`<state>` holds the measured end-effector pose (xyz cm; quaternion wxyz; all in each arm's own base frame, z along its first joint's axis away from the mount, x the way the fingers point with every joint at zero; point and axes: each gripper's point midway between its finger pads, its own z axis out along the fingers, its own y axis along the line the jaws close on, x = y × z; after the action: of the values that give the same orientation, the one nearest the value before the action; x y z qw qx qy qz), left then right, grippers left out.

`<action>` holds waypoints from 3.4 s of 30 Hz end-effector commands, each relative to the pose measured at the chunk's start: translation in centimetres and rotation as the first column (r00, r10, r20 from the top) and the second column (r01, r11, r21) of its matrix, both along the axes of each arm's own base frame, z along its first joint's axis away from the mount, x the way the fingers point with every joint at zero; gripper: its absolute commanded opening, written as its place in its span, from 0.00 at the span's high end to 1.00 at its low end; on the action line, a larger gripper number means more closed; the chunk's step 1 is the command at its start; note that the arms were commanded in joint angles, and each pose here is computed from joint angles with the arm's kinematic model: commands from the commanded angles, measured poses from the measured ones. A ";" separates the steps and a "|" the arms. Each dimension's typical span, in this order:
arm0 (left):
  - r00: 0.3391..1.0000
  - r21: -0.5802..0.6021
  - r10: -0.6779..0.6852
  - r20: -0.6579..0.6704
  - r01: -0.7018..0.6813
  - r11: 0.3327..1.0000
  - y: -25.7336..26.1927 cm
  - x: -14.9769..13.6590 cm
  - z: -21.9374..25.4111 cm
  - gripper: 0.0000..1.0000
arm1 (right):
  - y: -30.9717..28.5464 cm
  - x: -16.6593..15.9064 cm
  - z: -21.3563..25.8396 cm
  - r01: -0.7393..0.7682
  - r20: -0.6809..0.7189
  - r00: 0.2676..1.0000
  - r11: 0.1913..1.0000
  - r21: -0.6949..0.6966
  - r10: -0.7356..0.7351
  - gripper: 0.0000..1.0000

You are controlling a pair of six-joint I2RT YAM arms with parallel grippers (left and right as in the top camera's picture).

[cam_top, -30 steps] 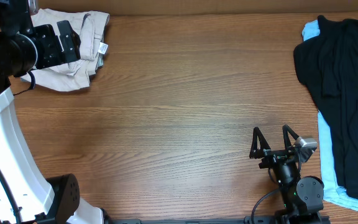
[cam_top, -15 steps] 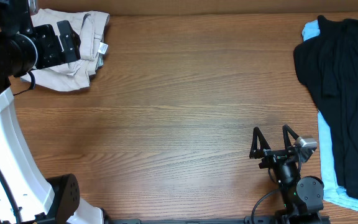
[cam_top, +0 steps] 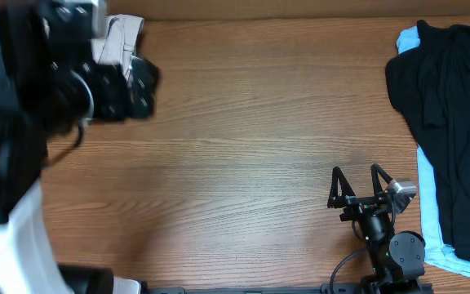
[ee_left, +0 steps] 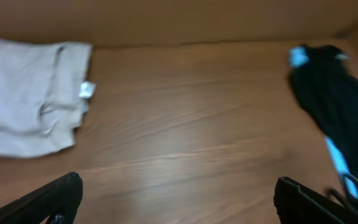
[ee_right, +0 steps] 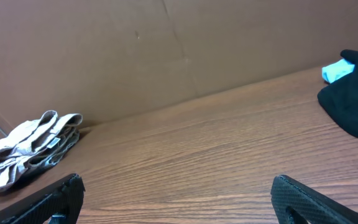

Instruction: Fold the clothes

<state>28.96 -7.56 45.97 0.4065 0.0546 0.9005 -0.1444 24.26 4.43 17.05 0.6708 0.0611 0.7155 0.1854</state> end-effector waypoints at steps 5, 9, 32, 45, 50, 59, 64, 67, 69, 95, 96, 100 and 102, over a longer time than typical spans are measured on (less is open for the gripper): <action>0.991 0.026 -0.017 0.136 0.014 1.000 0.3 -4.7 3.2 0.00 | 0.0 0.0 -0.1 0.002 0.008 1.000 1.000 0.002 -0.002 0.00; 0.990 0.056 0.027 0.142 -0.036 0.998 1.5 -5.8 3.0 0.00 | 0.0 0.0 -0.1 0.002 0.008 1.000 1.000 0.002 -0.002 0.00; 0.925 0.025 0.143 0.351 -0.162 0.986 2.4 0.6 -15.5 0.00 | 0.0 0.0 -0.1 0.002 0.008 1.000 1.000 0.002 -0.002 0.00; 0.798 -0.112 0.220 0.560 -0.191 0.975 3.7 -1.9 -25.5 0.00 | 0.0 0.0 -0.1 0.002 0.008 1.000 1.000 0.002 -0.002 0.00; 0.771 -0.123 0.253 0.585 -0.224 0.967 4.9 -2.6 -27.5 0.00 | 0.0 0.0 -0.1 0.002 0.008 1.000 1.000 0.002 -0.002 0.00; 0.702 -0.151 0.337 0.627 -0.315 0.937 7.2 -3.3 -27.9 0.00 | 0.0 0.0 -0.1 0.002 0.008 1.000 1.000 0.002 -0.002 0.00; 0.644 -0.174 0.379 0.664 -0.360 0.917 8.5 -3.9 -26.6 0.00 | 0.0 0.0 -0.1 0.002 0.008 1.000 1.000 0.002 -0.002 0.00; 0.632 -0.176 0.392 0.668 -0.378 0.909 9.1 -4.3 -26.5 0.00 | 0.0 0.0 -0.1 0.002 0.008 1.000 1.000 0.002 -0.002 0.00; 0.631 -0.174 0.395 0.668 -0.384 0.907 9.3 -4.4 -26.6 0.00 | 0.0 0.0 -0.1 0.002 0.008 1.000 1.000 0.002 -0.002 0.00; 0.750 -0.103 0.338 0.568 -0.343 0.934 8.2 -4.4 -30.3 0.00 | 0.0 0.0 -0.1 0.002 0.008 1.000 1.000 0.002 -0.002 0.00; 0.750 -0.103 0.338 0.568 -0.343 0.934 8.2 -4.4 -30.3 0.00 | 0.0 0.0 -0.1 0.002 0.008 1.000 1.000 0.002 -0.002 0.00; 0.750 -0.103 0.338 0.568 -0.343 0.934 8.2 -4.4 -30.3 0.00 | 0.0 0.0 -0.1 0.002 0.008 1.000 1.000 0.002 -0.002 0.00; 0.751 -0.103 0.338 0.568 -0.342 0.934 8.2 -4.4 -30.3 0.00 | 0.0 0.0 -0.1 0.002 0.008 1.000 1.000 0.002 -0.002 0.00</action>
<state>24.63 0.70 15.54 0.6761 -0.0698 0.7325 -0.0389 24.26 4.43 17.06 0.6709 0.0611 0.7154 0.1854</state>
